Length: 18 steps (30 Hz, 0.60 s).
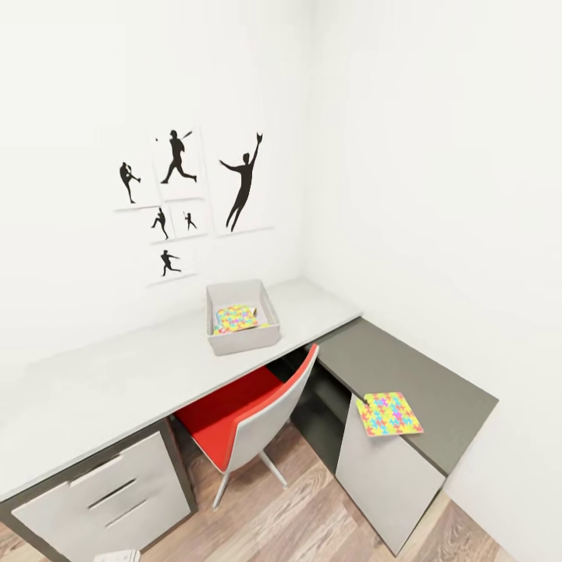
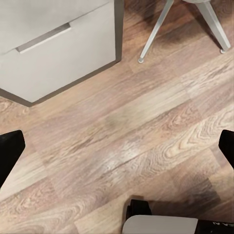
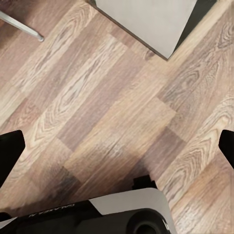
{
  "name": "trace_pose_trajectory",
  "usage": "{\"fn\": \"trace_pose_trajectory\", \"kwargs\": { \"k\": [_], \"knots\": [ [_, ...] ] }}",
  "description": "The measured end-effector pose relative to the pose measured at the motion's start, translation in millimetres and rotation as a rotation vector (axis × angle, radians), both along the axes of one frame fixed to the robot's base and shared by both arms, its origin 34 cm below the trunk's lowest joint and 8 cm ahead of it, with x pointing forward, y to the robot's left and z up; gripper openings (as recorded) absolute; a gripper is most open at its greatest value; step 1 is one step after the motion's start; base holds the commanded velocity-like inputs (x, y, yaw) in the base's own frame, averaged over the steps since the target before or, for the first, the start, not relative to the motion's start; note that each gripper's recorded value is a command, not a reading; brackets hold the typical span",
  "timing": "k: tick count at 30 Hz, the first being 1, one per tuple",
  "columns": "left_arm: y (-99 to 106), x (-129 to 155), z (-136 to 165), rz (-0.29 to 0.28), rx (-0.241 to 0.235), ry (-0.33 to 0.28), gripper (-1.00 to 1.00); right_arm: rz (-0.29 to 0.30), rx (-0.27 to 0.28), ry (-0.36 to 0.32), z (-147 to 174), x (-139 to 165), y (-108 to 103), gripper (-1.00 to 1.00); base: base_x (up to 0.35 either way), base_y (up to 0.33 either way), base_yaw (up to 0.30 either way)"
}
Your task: Put all the toys in the child's room - the three board games (two on the bed and one on the table), the two jigsaw puzzles on the table, and the tennis ball on the table - inside the toy box on the table in the child's room.
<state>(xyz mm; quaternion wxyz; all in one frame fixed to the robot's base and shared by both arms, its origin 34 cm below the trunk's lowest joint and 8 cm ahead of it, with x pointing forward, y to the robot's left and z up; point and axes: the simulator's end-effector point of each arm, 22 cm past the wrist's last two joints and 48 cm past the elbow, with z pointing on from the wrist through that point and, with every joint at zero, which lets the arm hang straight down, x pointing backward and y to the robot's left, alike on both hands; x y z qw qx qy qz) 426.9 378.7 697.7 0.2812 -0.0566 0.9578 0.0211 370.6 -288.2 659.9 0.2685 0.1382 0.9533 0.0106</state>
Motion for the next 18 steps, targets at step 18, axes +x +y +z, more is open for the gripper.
{"fn": "trace_pose_trajectory", "kwargs": {
  "k": [18],
  "knots": [
    [-1.9, 0.5, 0.2, -0.004, -0.001, -0.001, 1.0, -0.006, -0.006, -0.002, 0.8, 1.3, -1.6, 1.0, 0.0, 0.0, 0.0]
  ]
}}
